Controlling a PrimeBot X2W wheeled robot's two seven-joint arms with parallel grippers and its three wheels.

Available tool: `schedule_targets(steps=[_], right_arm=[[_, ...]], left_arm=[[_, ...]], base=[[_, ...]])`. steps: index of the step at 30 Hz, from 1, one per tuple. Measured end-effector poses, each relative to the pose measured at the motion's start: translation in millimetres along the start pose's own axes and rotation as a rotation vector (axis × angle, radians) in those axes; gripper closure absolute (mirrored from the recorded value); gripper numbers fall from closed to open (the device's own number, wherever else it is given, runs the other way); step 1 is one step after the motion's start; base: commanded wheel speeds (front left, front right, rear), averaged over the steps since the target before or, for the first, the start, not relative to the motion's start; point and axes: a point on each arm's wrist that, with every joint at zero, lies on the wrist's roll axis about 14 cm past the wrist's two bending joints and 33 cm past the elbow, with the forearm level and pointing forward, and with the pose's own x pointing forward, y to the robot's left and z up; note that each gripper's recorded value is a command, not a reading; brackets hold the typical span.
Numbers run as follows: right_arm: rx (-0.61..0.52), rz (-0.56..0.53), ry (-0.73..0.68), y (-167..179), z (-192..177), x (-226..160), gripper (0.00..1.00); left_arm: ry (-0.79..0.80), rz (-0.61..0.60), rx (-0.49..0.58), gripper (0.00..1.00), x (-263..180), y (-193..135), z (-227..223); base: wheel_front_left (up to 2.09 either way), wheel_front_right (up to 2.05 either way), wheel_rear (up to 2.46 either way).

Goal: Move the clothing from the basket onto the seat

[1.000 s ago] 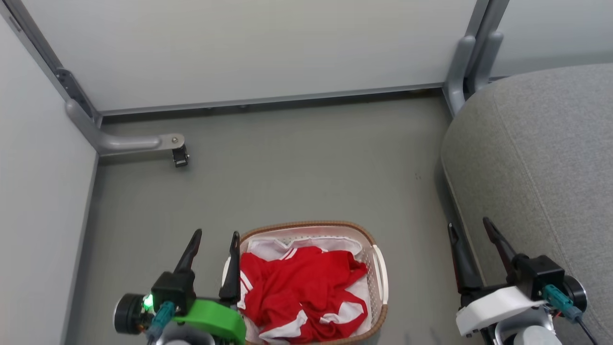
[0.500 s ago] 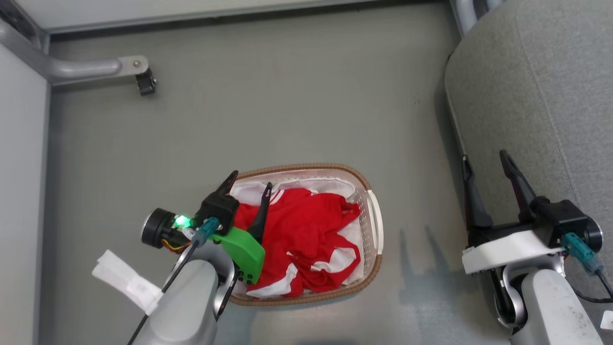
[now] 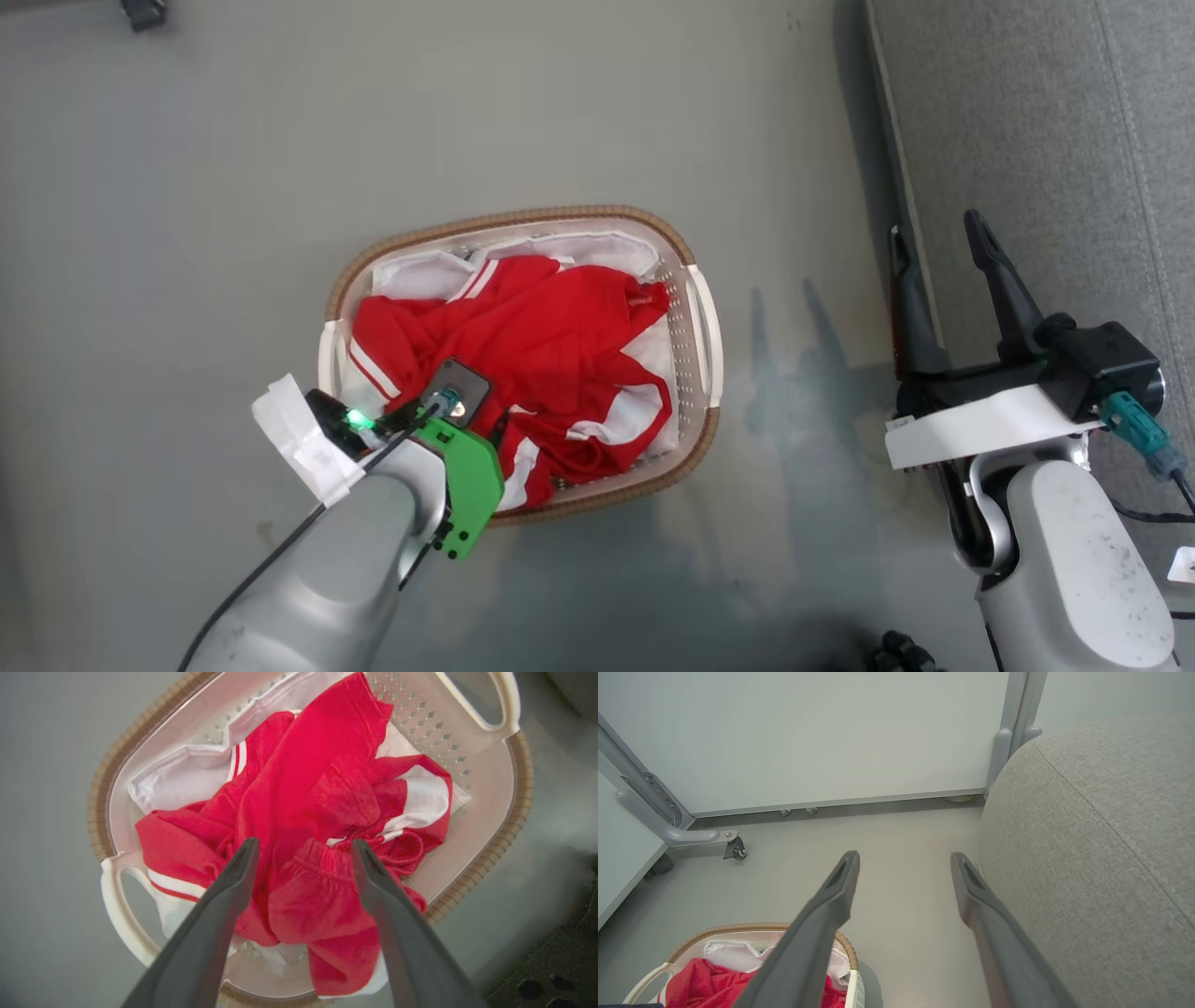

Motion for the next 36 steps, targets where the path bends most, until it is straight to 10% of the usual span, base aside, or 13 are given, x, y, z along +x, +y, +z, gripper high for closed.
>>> schedule_targets(steps=[17,18,22,36], right_arm=[[0.014,-0.060,0.099,-24.8,-40.2,-2.5,0.00],[0.013,-0.062,0.100,-25.7,-40.4,-2.7,0.00],[0.016,-0.068,0.099,-27.9,-39.4,-3.1,0.00],[0.014,-0.084,0.063,-31.0,-20.5,-9.0,0.00]], left_arm=[[0.239,-0.110,-0.025,0.00,38.7,-9.4,-63.6],[0.245,-0.115,-0.025,0.49,39.4,-10.2,-65.3],[0.285,-0.128,-0.027,1.00,39.7,-12.9,-72.9],[0.148,-0.098,-0.051,1.00,29.2,-6.1,-40.0]], base=[[0.00,0.00,0.00],[0.00,0.00,0.00],[0.00,0.00,0.00],[0.00,0.00,0.00]])
